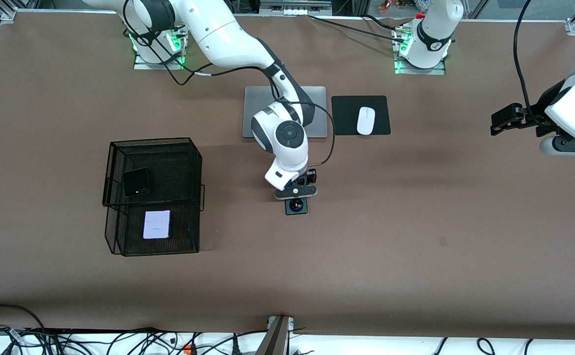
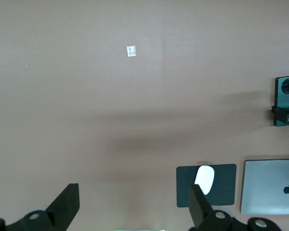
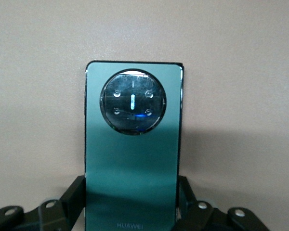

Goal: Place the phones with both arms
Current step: 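Carry the green phone over the basket with the right gripper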

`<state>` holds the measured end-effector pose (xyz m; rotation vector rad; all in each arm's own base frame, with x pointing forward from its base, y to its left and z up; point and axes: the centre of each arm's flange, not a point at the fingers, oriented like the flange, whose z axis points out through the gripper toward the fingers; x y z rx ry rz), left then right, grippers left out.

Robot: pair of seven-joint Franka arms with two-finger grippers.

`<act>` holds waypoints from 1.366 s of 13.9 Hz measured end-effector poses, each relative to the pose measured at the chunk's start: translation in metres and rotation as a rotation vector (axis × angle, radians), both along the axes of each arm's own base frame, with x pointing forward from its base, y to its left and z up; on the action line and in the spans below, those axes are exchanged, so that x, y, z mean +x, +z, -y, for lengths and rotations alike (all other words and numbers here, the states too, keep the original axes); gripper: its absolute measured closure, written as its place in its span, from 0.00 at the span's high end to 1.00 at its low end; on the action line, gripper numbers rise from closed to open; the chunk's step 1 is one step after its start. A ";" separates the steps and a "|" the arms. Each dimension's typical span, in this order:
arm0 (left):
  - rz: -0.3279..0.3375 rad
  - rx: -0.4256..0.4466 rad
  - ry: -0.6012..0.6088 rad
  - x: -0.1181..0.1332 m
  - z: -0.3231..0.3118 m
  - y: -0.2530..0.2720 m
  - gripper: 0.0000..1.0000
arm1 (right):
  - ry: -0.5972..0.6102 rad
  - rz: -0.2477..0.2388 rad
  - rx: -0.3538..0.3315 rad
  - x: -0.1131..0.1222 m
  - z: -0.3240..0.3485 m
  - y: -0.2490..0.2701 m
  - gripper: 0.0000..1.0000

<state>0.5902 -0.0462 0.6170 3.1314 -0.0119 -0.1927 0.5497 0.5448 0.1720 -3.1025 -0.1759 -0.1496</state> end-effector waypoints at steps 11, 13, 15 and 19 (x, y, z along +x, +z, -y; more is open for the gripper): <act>0.000 -0.004 0.007 0.000 -0.003 0.000 1.00 | -0.058 0.070 -0.037 0.041 0.034 0.065 0.80; 0.000 -0.004 0.008 0.000 -0.004 0.000 1.00 | -0.085 0.066 -0.067 0.054 0.054 0.101 0.80; 0.001 -0.003 0.009 0.000 -0.004 0.000 1.00 | -0.084 0.047 -0.118 0.066 0.083 0.130 0.80; 0.001 -0.003 0.009 0.001 -0.005 0.000 1.00 | -0.017 -0.036 -0.205 0.088 0.172 0.165 0.80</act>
